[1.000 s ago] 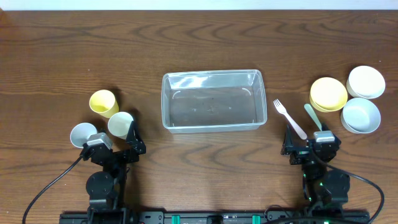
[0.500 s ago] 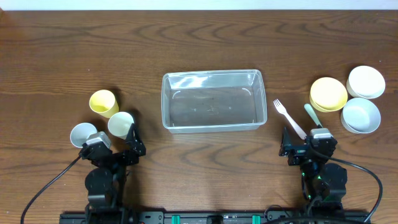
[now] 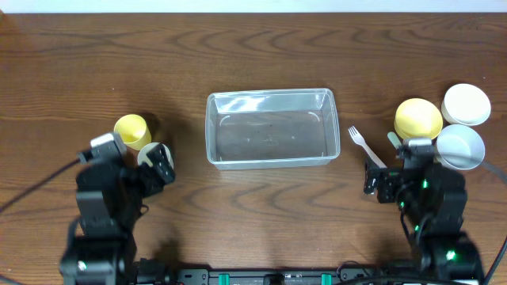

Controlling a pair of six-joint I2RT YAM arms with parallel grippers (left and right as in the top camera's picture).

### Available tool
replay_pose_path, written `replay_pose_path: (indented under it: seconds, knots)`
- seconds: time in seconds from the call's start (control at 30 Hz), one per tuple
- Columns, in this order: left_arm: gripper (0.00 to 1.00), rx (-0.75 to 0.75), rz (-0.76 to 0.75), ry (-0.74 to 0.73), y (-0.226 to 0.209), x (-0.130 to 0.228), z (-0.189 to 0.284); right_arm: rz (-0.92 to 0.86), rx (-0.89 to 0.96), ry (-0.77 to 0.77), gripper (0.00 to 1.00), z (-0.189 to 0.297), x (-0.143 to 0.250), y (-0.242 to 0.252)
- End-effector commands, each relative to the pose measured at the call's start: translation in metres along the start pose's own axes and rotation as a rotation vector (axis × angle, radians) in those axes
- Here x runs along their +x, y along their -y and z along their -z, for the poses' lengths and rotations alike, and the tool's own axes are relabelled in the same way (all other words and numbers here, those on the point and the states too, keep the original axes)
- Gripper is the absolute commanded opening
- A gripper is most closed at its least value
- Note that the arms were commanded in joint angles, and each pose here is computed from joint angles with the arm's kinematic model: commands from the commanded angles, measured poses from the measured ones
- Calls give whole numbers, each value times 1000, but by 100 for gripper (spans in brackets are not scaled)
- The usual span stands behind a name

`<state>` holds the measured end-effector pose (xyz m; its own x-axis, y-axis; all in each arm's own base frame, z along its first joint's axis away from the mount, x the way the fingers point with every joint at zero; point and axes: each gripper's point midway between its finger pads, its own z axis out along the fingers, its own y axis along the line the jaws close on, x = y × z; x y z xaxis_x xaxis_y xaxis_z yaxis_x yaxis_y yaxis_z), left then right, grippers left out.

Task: Pack container
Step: 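Move left gripper to the white cup and grasp its rim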

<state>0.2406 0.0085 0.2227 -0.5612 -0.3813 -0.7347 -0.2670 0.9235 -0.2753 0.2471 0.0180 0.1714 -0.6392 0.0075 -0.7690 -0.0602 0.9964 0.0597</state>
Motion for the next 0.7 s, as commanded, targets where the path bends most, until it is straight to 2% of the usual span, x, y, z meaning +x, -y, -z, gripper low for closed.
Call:
replay_pose_path:
  seconds: [0.0,0.1,0.23,0.5,0.67]
  knots:
    - [98,-35,-14,-86,7,-18,5,-35,-16,-102,99,2,-18,-4]
    - [98,-44,-67,-255,13,-13,7,-49,-24,-281,99,2,-16,-7]
    - [98,-65,-81,-412,18,-11,6,-76,-110,-420,99,2,-21,-23]
    - [98,-97,-116,-493,16,-7,-29,-64,-58,-517,99,-15,-11,-13]
    - [98,-138,-115,-613,9,10,-60,-67,-57,-547,99,-21,-6,-12]
